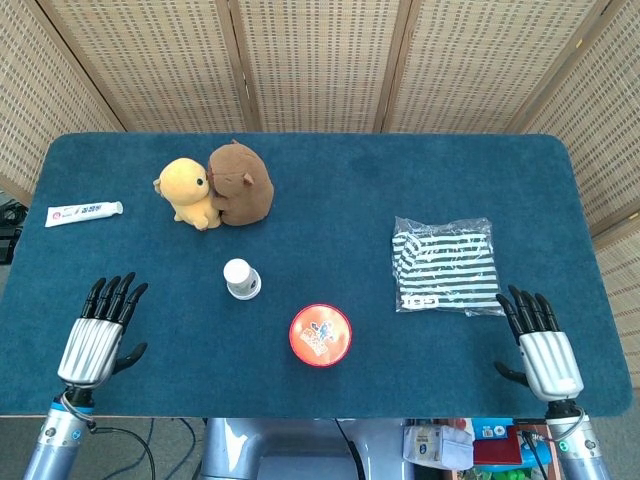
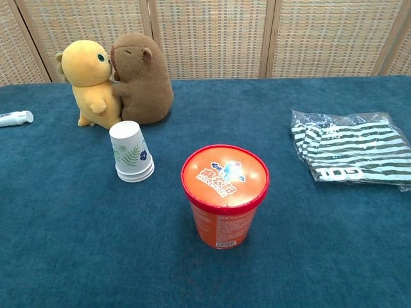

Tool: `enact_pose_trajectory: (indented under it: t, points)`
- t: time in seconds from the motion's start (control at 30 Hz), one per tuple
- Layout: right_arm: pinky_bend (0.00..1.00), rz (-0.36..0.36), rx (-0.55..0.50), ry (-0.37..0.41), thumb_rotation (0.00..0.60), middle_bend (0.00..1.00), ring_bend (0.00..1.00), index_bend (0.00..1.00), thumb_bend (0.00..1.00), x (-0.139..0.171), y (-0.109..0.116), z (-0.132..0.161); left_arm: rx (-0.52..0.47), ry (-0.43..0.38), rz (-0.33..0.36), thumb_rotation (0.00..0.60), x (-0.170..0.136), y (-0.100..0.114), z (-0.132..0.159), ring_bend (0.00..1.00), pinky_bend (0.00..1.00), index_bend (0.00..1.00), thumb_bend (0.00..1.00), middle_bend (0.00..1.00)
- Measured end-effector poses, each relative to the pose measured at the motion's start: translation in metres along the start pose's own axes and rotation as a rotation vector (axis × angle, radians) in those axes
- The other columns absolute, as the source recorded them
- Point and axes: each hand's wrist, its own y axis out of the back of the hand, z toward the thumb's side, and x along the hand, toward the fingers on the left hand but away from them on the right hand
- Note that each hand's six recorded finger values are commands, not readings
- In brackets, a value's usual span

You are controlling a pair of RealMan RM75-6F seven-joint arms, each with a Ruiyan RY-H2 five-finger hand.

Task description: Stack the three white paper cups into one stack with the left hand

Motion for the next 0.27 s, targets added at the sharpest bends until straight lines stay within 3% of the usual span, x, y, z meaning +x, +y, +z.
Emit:
enact_pose_trajectory:
  t: [0.27]
  points:
    - [0.00, 0.017, 0.009, 0.002, 0.600, 0.00, 0.00, 0.00, 0.00, -0.0011, -0.0053, 0.0013, -0.030, 0.008, 0.025, 0.600, -0.0108, -0.0008, -0.0075, 0.00, 0.00, 0.07, 0.24, 0.00]
